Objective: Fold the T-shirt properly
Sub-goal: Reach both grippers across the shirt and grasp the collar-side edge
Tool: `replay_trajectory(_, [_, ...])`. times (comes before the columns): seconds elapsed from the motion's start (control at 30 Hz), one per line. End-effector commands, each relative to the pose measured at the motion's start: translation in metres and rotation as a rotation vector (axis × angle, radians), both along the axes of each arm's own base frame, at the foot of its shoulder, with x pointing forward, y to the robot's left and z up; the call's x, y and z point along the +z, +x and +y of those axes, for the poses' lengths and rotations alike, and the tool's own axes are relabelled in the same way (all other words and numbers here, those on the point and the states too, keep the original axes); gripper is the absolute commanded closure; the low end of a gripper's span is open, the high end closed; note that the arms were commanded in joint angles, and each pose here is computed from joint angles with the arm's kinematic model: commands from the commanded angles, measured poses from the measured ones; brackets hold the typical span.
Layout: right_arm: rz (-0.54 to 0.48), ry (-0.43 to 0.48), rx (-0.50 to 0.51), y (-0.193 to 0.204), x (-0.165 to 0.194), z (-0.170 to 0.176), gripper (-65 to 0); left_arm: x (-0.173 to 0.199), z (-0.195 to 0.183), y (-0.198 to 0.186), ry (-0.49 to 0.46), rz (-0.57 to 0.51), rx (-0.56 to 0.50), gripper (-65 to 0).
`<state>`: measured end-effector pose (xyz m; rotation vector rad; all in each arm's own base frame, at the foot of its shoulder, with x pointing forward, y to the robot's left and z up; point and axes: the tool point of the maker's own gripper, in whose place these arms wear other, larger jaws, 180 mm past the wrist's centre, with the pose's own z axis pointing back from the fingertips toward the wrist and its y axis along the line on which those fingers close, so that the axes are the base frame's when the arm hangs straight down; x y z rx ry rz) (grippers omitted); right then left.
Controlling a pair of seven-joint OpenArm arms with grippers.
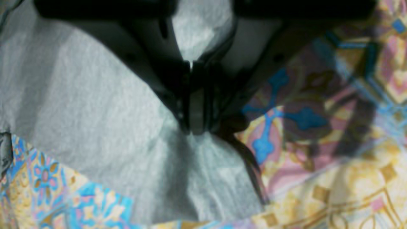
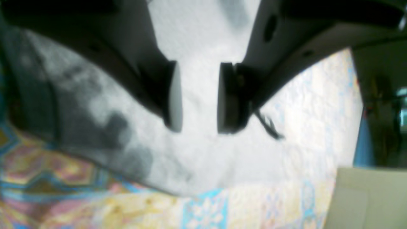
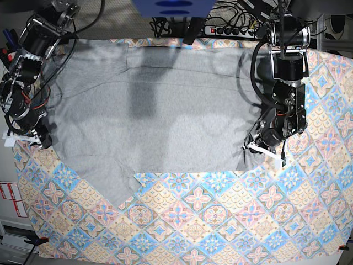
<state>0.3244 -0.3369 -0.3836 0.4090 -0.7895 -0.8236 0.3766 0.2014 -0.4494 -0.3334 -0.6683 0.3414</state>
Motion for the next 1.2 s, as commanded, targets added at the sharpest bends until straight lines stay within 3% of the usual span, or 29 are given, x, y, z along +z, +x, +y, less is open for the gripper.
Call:
replay_trajectory(0.0, [-0.036, -0.038, 0.010, 0.014, 0.016, -0.010, -18.9, 0.017, 0.009, 0.011, 0.017, -0.048, 0.002, 0.0])
replay_trajectory(0.1, [-0.008, -0.065, 0.071, 0.036, 0.019, -0.010, -19.2, 0.018, 0.008, 0.002, 0.021, -0.044, -0.008, 0.0])
replay_trajectory(0.3, [0.101, -0.131, 0.199, 0.069, 0.008, 0.004, -27.9, 0.023, 0.034, -0.016, 0.025, -0.068, 0.068, 0.0])
replay_trajectory(0.43, [0.217, -0.336, 0.277, 0.080, -0.002, -0.003, -29.8, 0.024, 0.039, -0.025, 0.046, -0.067, 0.063, 0.0])
replay_trajectory(0.53, [0.250, -0.503, 0.309, 0.083, -0.006, -0.016, -31.2, 0.024, 0.040, -0.029, 0.054, -0.068, 0.059, 0.0])
replay_trajectory(0.7, [0.235, -0.639, 0.499, 0.083, -0.021, -0.007, -31.5, 0.024, 0.042, -0.031, 0.058, -0.065, 0.059, 0.0])
replay_trajectory(0.93, [0.220, -0.665, 0.557, 0.072, -0.047, -0.012, -31.5, 0.024, 0.041, -0.031, 0.056, -0.065, 0.059, 0.0])
replay_trajectory(1.17, [0.204, -0.648, 0.501, 0.059, -0.070, -0.023, -31.6, 0.023, 0.039, -0.031, 0.051, -0.065, 0.059, 0.0])
